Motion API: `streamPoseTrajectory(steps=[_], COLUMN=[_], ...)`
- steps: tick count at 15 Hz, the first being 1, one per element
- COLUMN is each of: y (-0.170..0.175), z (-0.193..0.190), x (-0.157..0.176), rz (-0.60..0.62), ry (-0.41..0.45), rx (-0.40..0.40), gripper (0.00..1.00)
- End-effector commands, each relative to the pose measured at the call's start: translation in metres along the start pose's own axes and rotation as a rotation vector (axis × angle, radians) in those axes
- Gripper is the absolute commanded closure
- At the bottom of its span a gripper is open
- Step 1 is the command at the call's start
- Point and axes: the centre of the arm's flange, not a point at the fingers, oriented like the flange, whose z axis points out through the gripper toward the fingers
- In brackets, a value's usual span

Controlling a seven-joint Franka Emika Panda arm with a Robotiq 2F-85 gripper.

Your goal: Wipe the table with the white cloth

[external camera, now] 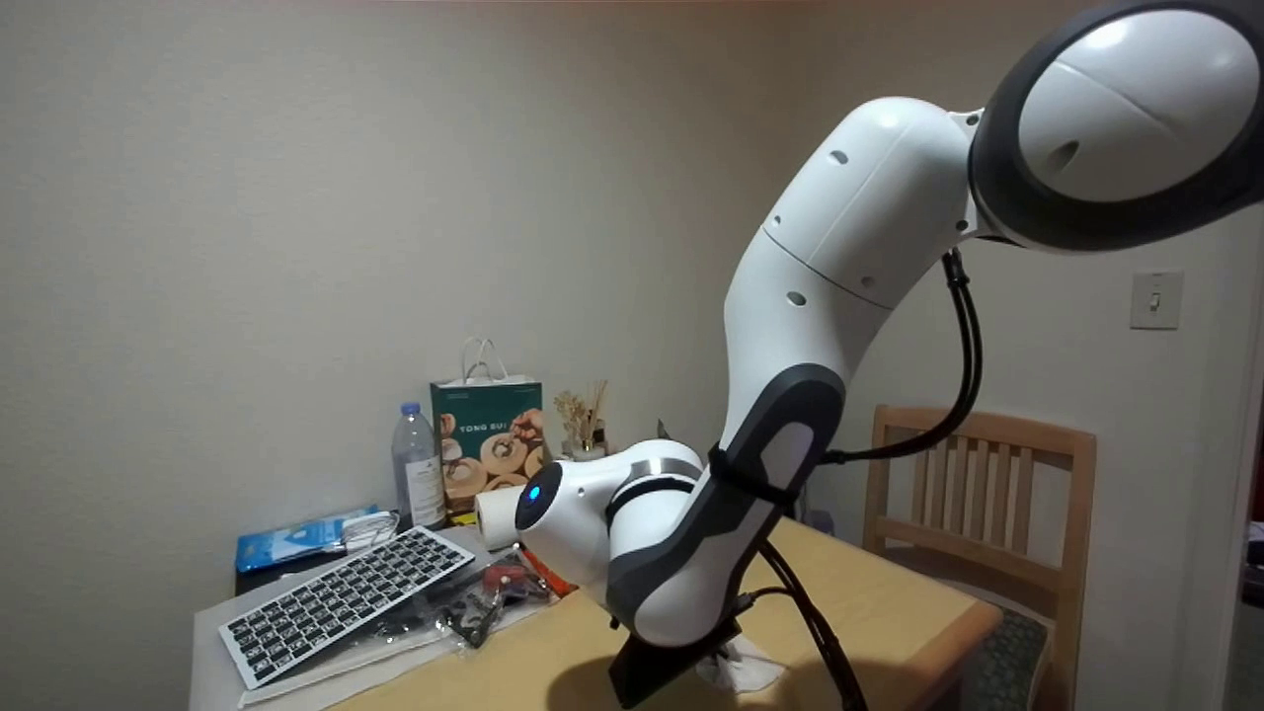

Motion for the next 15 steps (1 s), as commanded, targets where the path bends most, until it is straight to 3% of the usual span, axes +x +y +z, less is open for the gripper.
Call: streamPoseTrajectory(steps=[1, 6, 7, 9, 15], y=[0.005, 0.09, 0.067, 0.082, 0.053], z=[0.027, 0.112, 0.087, 0.102, 0.082], x=[0.023, 0.071, 0.064, 0.076, 0.065], rz=[0.124, 0.33, 0.251, 0.278, 0.244], ry=[-0.101, -0.193, -0.137, -0.155, -0.115], rx=[-0.079, -0.179, -0.163, -0.173, -0.165], gripper=[1.0, 1.0, 1.0, 0.98, 1.0])
